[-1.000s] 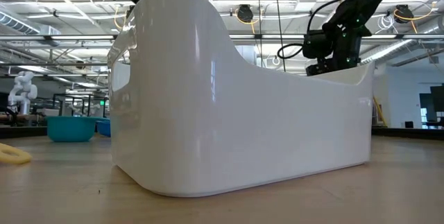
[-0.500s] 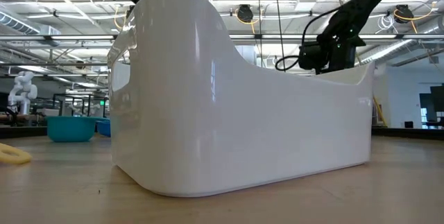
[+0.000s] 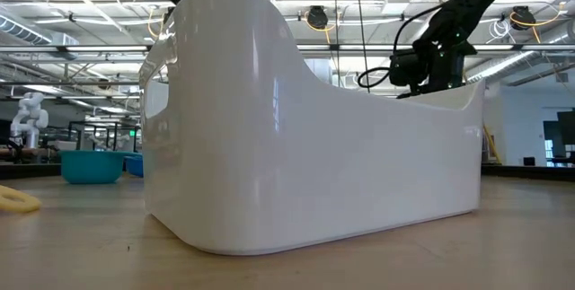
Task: Nest measuring cups in basket
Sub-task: Stack the red measuring cup on top of the orange measuring cup
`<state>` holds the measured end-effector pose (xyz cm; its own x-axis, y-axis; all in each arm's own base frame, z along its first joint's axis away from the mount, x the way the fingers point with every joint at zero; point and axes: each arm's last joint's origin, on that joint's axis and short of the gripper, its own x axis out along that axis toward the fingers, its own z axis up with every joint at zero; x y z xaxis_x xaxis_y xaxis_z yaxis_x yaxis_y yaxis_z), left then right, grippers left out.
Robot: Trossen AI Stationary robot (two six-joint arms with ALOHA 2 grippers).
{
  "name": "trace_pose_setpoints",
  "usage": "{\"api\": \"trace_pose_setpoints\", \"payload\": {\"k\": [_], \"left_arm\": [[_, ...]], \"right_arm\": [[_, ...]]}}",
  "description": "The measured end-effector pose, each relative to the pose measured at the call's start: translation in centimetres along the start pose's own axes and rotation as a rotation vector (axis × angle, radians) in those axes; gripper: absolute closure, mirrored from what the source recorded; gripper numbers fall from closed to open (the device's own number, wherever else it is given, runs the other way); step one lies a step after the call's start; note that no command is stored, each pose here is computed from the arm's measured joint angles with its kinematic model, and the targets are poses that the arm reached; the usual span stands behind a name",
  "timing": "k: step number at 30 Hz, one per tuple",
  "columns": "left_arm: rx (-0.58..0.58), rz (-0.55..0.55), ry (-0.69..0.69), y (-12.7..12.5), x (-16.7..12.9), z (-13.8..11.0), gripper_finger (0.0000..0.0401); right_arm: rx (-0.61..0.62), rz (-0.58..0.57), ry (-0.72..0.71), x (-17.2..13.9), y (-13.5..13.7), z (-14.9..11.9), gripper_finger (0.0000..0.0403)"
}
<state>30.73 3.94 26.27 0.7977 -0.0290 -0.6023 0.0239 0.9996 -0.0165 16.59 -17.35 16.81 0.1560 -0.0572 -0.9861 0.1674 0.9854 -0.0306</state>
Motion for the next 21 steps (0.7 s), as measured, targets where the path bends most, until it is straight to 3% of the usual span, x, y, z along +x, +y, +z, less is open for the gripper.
{"api": "trace_pose_setpoints", "payload": {"k": [9, 21], "left_arm": [[-0.003, 0.001, -0.003, 0.0, 0.0, 0.0, 0.0251], [-0.01, 0.01, 0.0, 0.0, 0.0, 0.0, 0.0252]], "right_arm": [[0.0, 0.013, 0.004, 0.1, 1.2, 0.7, 0.0268], [0.027, 0.006, -0.032, 0.1, 2.1, 1.7, 0.0271]]}}
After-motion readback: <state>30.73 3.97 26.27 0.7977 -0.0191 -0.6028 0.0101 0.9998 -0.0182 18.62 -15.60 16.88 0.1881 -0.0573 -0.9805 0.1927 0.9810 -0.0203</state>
